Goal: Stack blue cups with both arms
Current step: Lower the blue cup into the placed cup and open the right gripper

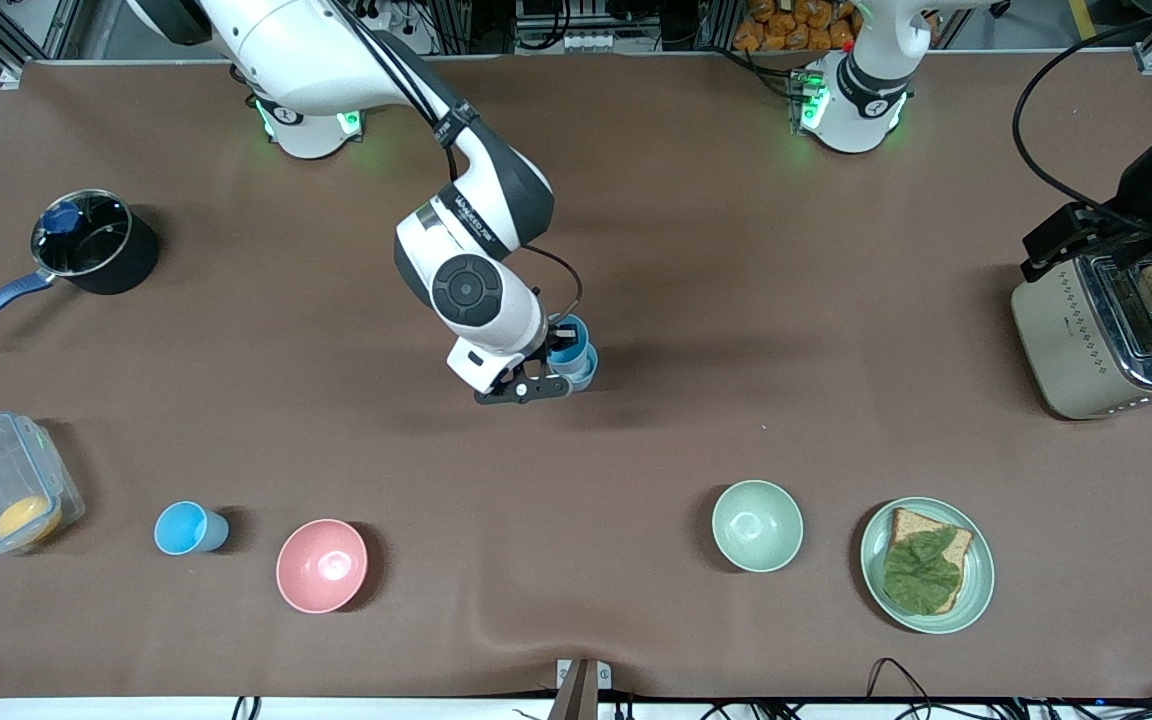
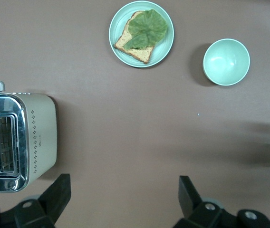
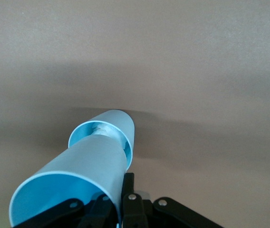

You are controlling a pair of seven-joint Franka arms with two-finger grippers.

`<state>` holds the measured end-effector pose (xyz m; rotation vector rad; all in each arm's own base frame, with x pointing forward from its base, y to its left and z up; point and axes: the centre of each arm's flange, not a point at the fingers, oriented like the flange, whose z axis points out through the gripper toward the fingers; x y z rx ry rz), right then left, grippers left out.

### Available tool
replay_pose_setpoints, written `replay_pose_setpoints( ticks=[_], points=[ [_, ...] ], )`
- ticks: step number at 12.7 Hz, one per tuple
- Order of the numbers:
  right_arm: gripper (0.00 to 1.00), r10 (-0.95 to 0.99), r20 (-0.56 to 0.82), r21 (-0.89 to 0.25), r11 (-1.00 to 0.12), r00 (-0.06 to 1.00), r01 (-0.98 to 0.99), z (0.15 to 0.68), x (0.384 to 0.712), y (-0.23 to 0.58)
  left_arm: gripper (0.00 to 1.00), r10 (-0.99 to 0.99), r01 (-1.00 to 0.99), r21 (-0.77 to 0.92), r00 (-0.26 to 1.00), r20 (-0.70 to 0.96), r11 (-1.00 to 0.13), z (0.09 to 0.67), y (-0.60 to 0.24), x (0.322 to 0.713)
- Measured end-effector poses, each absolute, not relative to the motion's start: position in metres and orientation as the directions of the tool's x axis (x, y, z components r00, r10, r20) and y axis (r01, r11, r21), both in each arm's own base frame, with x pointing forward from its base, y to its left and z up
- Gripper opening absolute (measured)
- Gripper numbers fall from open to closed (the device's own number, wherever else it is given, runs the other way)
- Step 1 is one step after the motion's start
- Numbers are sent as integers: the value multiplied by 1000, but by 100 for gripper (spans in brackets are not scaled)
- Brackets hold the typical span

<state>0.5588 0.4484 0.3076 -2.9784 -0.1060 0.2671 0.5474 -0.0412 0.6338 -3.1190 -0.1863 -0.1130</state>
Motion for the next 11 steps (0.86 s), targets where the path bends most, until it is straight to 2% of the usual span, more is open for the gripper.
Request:
replay_pose_setpoints(
  ticks=[11],
  points=[
    [4, 87, -166, -150, -987, 982, 62, 282, 553, 456, 100, 100, 101, -8, 991, 84, -995, 638, -50, 550]
  ],
)
